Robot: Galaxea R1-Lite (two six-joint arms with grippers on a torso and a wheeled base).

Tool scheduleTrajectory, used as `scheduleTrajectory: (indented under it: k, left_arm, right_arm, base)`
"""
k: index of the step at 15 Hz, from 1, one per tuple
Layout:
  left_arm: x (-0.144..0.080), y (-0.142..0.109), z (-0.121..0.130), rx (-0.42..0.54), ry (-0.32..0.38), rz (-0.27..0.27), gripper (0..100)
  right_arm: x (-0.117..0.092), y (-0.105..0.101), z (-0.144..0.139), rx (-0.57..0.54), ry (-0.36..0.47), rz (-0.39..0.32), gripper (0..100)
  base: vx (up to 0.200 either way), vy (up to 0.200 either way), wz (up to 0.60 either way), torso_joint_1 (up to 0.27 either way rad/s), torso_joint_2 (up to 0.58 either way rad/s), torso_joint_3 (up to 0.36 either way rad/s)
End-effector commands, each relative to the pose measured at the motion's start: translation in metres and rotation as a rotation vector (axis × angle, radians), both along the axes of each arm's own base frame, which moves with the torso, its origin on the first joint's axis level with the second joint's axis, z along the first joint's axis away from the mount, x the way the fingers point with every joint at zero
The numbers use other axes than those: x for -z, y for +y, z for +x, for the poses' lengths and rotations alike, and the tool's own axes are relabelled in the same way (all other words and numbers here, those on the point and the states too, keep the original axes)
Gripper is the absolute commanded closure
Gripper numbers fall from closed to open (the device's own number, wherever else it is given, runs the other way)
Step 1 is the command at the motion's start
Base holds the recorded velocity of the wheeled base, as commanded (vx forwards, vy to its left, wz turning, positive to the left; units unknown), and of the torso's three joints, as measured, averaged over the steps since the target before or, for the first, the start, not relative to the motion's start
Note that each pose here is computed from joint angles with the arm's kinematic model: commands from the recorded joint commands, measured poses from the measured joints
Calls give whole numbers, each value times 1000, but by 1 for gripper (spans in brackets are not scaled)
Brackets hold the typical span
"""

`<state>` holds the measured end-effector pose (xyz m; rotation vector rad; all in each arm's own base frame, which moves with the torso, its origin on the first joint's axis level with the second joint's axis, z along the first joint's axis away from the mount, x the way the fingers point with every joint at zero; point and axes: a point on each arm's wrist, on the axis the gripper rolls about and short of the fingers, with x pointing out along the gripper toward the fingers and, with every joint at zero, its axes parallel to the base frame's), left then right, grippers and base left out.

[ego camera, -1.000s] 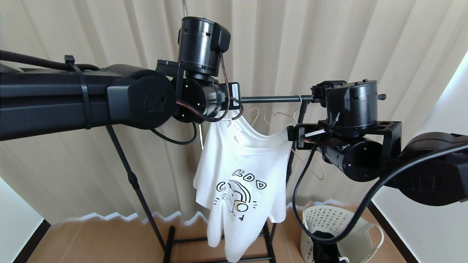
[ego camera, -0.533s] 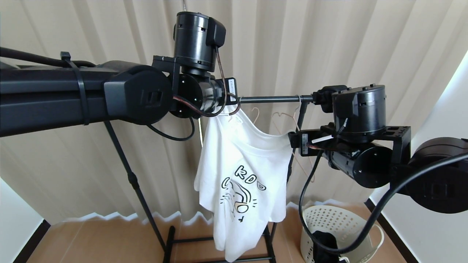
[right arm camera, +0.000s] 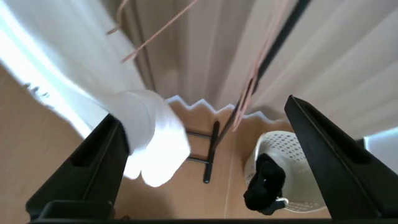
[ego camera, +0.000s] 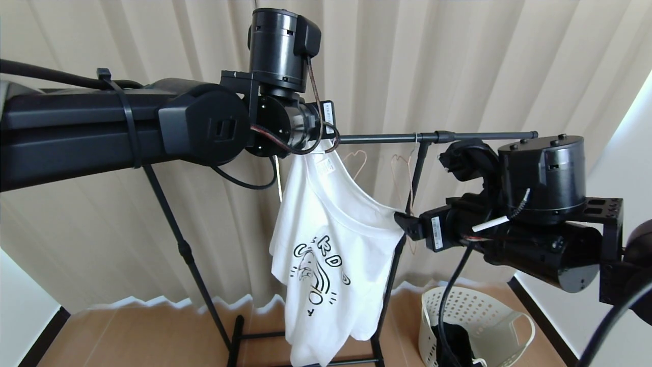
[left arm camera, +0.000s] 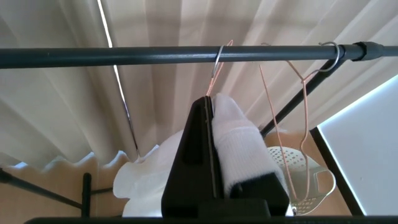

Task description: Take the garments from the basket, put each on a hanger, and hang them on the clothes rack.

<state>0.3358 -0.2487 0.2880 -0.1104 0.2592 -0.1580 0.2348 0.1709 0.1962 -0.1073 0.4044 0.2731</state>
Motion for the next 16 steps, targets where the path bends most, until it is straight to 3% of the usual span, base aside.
scheduleTrajectory:
  k: [1, 5, 13, 16]
  left_arm:
    - [1, -8, 5, 3, -1, 1, 100]
    - [3, -13, 6, 10, 19, 19, 100]
    - [2, -41, -19, 98, 16, 29, 100]
    - [1, -47, -28, 124, 21, 34, 100]
  right_arm:
    - [-4, -12, -19, -86, 1, 9, 0]
    - [-1, -15, -28, -220, -18, 47, 0]
    - [16, 1, -7, -217, -45, 63, 0]
    - [19, -5, 3, -176, -57, 63, 0]
  base:
    - [0, 0, 0, 0, 0, 0]
    - [0, 0, 0, 0, 0, 0]
    - [0, 0, 0, 0, 0, 0]
    - [0, 0, 0, 0, 0, 0]
